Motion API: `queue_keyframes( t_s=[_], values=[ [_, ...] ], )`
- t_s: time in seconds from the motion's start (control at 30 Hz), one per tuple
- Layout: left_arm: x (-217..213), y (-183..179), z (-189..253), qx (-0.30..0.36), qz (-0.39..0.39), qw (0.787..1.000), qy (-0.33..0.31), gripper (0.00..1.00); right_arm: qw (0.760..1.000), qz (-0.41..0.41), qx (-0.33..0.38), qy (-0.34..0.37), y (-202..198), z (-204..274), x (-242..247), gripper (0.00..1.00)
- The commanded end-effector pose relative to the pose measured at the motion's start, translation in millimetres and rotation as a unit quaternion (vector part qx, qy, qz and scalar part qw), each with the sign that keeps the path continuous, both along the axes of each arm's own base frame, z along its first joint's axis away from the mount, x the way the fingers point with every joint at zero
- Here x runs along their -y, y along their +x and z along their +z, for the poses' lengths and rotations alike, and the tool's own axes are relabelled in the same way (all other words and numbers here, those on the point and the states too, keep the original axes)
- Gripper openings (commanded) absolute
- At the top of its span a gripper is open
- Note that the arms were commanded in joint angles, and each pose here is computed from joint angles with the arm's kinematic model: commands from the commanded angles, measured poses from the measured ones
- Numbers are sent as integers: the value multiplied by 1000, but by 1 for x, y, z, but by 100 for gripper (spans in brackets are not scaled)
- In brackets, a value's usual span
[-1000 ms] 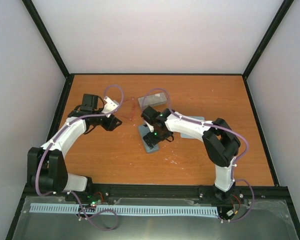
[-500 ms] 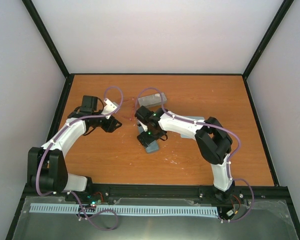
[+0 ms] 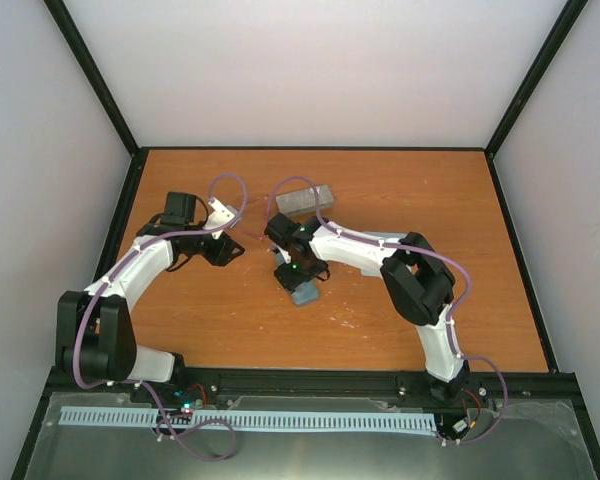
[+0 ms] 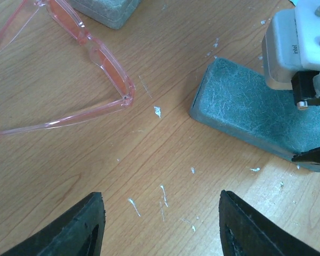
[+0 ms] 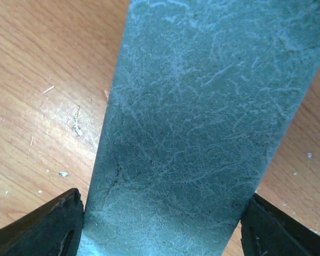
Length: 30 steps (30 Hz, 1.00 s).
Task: Organize the sunglasses
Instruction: Pick up the sunglasses case from the center of the board.
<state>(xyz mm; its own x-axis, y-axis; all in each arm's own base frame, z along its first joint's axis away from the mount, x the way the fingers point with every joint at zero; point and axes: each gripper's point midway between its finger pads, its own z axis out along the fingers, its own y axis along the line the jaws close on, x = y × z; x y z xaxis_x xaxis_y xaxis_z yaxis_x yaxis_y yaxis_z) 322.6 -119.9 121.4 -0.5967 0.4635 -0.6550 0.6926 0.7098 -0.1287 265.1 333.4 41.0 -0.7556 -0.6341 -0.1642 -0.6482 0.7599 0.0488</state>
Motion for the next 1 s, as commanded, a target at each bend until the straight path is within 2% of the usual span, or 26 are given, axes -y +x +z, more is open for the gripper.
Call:
queue_keyframes(
  t_s=[0.0,0.1,0.2,0.23,0.3,0.53,0.8,0.87,0.97],
  values=[
    [0,4,1,13,-9,1000,-3,59,1000,-1,2,-11,1,-2,-4,73],
    [0,4,0,12,-9,1000,-3,59,1000,2,-4,-14,0,-4,-3,66],
    [1,4,-1,10,-11,1000,-4,59,1000,3,-8,-23,-2,-8,-1,65],
    [1,4,-1,10,-11,1000,-3,59,1000,3,-8,-24,-2,-8,-1,67],
    [1,4,-1,10,-10,1000,-3,59,1000,6,-11,-27,-4,-10,-2,80],
    [2,3,-2,6,-12,1000,-7,59,999,8,-1,-39,-1,-9,-3,83],
    [3,-1,-6,0,-15,1000,-9,59,999,15,4,-37,0,-2,-7,62],
    [4,-3,-8,-4,-19,1000,-14,59,1000,12,12,-25,2,6,-9,51],
    [9,-9,-12,-18,-30,999,-27,59,1000,11,21,9,2,24,-15,48]
  ],
)
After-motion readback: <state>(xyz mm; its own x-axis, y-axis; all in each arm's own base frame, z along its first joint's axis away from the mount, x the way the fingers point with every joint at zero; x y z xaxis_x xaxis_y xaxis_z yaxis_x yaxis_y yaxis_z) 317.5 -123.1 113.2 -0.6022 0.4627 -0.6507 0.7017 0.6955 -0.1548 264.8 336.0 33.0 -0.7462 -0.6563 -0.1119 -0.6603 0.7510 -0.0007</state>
